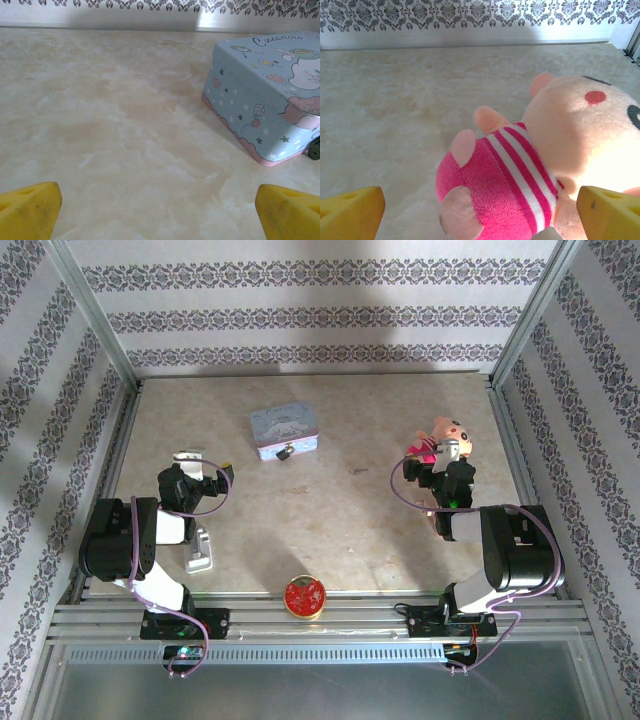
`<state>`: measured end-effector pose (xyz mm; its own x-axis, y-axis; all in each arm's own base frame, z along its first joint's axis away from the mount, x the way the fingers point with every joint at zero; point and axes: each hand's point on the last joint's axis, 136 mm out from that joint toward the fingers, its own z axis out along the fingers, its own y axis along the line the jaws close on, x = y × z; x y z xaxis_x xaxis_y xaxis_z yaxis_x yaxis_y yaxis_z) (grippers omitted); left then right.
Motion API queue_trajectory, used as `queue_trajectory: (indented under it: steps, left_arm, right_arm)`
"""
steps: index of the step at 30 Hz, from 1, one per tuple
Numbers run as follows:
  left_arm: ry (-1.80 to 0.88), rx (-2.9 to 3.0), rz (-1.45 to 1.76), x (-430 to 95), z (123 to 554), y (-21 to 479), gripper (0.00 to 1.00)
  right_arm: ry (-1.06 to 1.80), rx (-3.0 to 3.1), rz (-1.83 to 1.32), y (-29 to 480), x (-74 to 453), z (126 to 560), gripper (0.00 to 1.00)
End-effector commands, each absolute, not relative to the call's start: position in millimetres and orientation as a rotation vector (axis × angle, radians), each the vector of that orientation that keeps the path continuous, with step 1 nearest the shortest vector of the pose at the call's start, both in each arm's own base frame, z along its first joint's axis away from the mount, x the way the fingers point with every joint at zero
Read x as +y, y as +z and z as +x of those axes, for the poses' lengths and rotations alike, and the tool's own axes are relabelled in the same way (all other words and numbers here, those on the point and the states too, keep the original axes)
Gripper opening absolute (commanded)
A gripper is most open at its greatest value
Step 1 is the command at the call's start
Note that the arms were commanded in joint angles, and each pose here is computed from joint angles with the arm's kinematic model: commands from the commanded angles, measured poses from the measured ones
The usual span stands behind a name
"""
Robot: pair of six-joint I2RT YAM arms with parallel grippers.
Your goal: Unlock the padlock with the key
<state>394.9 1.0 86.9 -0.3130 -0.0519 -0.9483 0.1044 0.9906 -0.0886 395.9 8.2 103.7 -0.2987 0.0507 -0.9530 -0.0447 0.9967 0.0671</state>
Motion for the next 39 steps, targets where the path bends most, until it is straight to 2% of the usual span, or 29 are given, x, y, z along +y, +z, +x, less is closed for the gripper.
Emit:
queue_trajectory:
  steps: [1,13,24,32,39]
  left_arm:
    - [-0.141,1.876,0.05,-1.8,396.3,91.6,0.99]
    - [-0.104,1.843,-0.01,7.6,390.1,102.0,0.99]
    - [-0.077,1.781,-0.085,17.3,380.9,169.8,0.99]
    - [-0.22,1.725,-0.135,5.2,377.5,216.6,0.99]
    - [-0.427,1.732,-0.156,-22.2,375.4,229.2,0.99]
  right_arm:
    - [0.097,1.857,-0.011,108.0,8.2,398.4,0.98]
    - [0.07,1.862,0.028,112.1,1.6,399.6,0.98]
    - [-0.031,1.885,0.162,132.1,-18.5,388.4,0.98]
    - [-0.105,1.97,0.288,147.8,-18.1,373.8,0.98]
    - [-0.211,2.047,0.256,166.4,19.6,364.6,0.98]
